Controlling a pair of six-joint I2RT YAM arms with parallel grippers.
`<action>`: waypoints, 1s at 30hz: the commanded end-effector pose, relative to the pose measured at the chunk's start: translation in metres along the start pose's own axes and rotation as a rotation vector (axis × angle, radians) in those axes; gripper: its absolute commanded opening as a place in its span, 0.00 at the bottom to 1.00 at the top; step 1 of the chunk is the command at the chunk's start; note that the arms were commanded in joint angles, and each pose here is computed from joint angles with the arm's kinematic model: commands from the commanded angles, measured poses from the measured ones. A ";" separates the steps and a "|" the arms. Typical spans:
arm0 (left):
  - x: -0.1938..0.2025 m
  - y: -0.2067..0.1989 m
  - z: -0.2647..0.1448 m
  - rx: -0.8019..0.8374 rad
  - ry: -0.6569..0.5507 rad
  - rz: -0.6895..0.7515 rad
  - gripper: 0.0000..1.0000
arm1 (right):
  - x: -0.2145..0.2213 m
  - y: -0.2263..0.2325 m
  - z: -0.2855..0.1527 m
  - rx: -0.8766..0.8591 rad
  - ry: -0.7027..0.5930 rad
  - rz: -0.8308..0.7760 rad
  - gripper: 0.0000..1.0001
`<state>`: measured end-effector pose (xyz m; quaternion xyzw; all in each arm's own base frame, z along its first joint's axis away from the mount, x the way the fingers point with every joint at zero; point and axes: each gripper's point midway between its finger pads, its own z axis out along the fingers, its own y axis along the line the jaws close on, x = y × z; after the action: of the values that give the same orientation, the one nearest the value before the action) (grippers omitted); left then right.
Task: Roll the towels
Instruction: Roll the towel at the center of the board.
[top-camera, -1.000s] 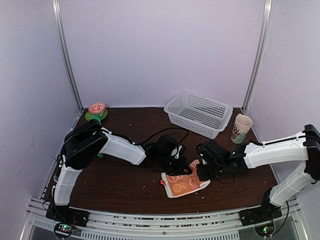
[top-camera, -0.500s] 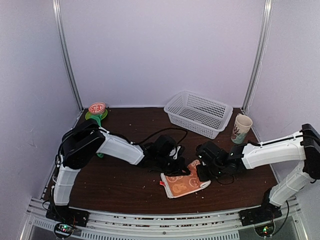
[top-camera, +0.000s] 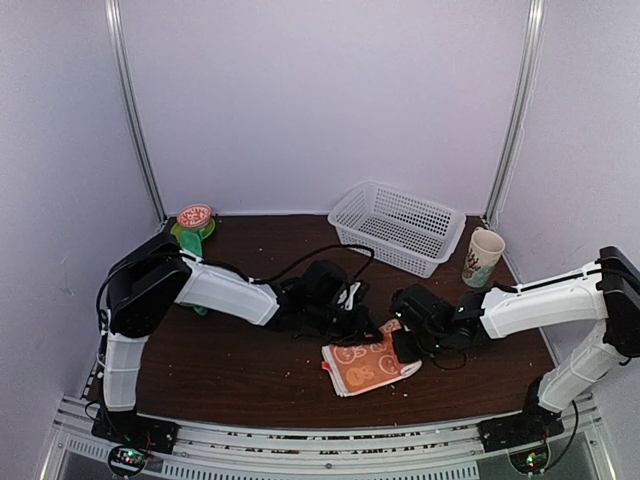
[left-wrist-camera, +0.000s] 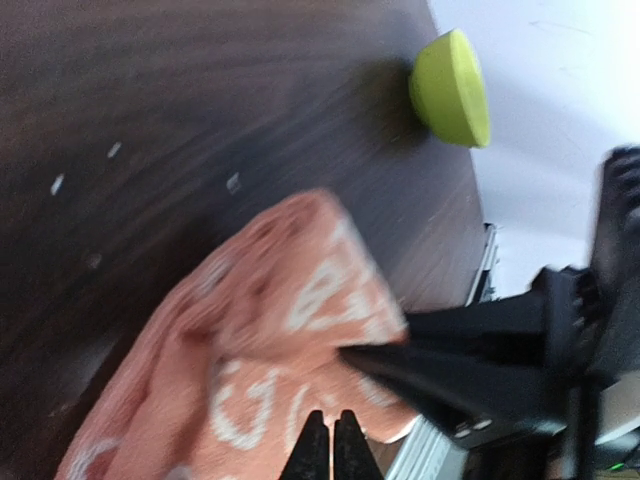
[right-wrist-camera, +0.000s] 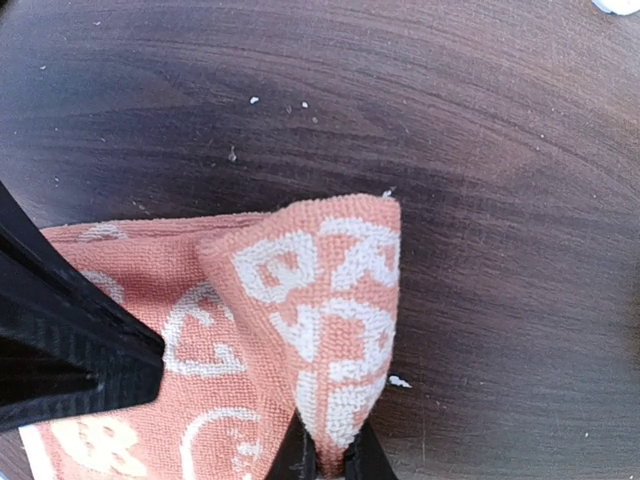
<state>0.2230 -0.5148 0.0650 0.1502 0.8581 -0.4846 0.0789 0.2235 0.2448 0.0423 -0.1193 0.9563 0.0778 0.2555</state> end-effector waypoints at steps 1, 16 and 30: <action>-0.021 -0.029 0.006 0.067 -0.033 0.052 0.04 | 0.001 -0.001 0.003 0.006 -0.016 -0.002 0.00; -0.010 0.007 0.026 -0.026 0.022 0.008 0.01 | -0.002 0.000 -0.005 -0.011 -0.027 0.006 0.00; -0.007 0.033 0.035 -0.093 0.020 -0.007 0.00 | -0.007 0.022 -0.010 -0.093 -0.011 0.008 0.06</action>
<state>0.2369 -0.5306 0.0386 0.1464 0.8768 -0.4528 0.0695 0.2203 0.2487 0.0419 -0.1219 0.9557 0.0909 0.2519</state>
